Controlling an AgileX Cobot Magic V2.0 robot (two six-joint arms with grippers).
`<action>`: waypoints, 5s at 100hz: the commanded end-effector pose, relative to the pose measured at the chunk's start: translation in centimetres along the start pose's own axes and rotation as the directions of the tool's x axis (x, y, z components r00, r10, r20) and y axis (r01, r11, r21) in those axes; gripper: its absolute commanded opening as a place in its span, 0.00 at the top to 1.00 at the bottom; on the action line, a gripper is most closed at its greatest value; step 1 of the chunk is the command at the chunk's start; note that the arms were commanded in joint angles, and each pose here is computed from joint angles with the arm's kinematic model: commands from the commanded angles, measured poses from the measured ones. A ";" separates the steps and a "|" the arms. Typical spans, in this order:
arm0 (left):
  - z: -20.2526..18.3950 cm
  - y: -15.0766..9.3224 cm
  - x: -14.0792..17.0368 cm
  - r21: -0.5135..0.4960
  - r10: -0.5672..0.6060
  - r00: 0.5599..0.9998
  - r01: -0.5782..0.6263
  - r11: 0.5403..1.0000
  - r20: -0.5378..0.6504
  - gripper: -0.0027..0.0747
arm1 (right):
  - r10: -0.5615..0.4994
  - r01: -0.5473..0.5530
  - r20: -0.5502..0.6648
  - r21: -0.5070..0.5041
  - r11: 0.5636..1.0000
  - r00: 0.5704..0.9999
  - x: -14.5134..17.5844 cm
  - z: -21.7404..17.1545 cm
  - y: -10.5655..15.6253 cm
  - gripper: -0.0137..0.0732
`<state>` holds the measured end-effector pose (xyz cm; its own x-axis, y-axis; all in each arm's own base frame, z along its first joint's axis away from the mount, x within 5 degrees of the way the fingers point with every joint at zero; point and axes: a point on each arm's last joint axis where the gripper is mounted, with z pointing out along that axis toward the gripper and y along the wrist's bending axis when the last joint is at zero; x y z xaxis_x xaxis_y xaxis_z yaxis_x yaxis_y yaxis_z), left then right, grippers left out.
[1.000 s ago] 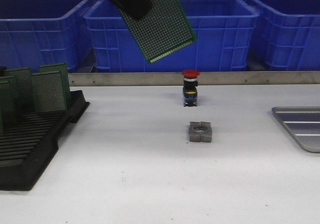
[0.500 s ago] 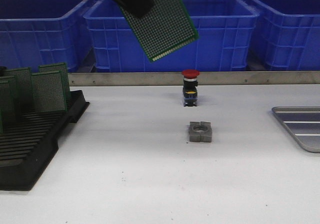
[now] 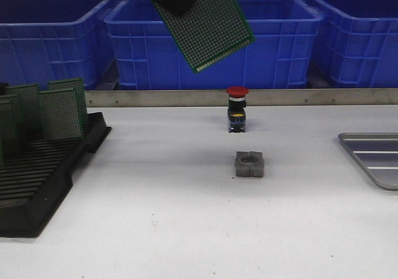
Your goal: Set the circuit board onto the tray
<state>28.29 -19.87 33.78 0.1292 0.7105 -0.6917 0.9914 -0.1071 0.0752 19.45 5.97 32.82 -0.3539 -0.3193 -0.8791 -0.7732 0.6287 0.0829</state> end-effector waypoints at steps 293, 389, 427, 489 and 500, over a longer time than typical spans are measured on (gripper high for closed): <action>-1.8 -1.3 -2.1 0.002 0.020 0.996 -0.020 1.000 0.082 0.33 | 0.873 -0.823 -0.095 0.297 0.483 0.478 12.7 5.3 -21.3 0.91; -1.8 -1.3 -2.1 0.002 0.020 0.996 -0.020 1.000 0.082 0.33 | 0.831 -0.768 -0.034 0.365 0.527 0.555 11.1 4.0 -21.4 0.21; -3.1 -0.1 -0.4 -0.070 0.048 0.997 -0.052 0.996 -0.062 0.33 | 0.822 -0.762 -0.027 0.361 0.538 0.568 10.5 3.6 -21.1 0.21; -9.5 6.9 11.3 -0.450 -0.172 0.893 -0.037 0.892 -0.415 0.33 | 0.823 -0.764 -0.030 0.356 0.539 0.567 10.5 3.6 -21.1 0.21; -8.7 7.8 12.7 -0.447 -0.194 0.887 -0.015 0.895 -0.418 0.33 | 0.824 -0.765 -0.033 0.353 0.539 0.566 10.5 3.7 -21.1 0.21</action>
<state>37.50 -5.77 30.15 -0.0675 0.9542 -0.2915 0.9310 0.1653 0.3254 33.84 -8.08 17.37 -0.8837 0.3136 -0.3475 0.0846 0.8372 0.5403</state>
